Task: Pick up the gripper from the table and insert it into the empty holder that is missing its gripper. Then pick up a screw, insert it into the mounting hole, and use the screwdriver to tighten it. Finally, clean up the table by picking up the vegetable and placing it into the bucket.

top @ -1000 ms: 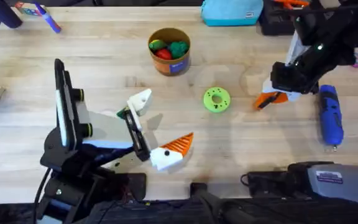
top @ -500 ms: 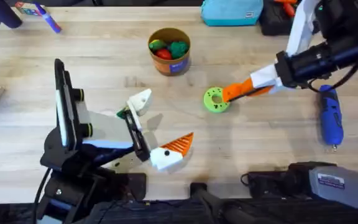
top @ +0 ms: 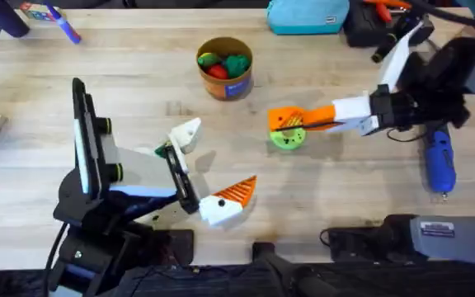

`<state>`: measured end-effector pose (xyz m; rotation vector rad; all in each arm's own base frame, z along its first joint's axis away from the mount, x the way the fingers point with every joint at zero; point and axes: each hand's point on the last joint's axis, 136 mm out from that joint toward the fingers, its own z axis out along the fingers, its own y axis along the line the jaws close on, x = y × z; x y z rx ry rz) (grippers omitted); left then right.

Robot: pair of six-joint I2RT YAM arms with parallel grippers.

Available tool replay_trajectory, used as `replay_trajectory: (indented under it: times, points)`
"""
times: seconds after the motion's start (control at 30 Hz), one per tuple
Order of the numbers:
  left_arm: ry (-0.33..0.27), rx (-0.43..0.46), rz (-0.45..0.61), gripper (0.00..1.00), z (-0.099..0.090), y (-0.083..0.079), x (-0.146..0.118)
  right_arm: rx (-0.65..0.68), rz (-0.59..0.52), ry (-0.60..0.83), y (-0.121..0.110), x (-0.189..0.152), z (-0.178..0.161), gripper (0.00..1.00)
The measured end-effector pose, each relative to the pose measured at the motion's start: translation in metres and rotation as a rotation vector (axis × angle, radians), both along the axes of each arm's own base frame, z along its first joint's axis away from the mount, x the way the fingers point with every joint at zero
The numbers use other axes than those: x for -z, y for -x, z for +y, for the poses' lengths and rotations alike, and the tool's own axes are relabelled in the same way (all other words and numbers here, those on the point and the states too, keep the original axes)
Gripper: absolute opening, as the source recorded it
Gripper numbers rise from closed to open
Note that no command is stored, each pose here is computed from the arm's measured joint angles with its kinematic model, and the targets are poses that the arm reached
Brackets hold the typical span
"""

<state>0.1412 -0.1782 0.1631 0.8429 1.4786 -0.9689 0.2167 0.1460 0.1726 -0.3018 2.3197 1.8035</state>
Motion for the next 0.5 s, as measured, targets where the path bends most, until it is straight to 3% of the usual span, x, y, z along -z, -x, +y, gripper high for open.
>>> replay_trajectory:
  times: [0.2,0.5]
  points:
    - [0.0,0.0,0.0,0.99,0.0,0.0,0.0,-0.078,0.032,-0.156,0.001,-0.001,0.03,0.011]
    - [0.0,0.0,0.0,0.99,0.0,0.0,0.0,-0.165,0.151,-0.195,0.012,0.019,0.056,0.011]
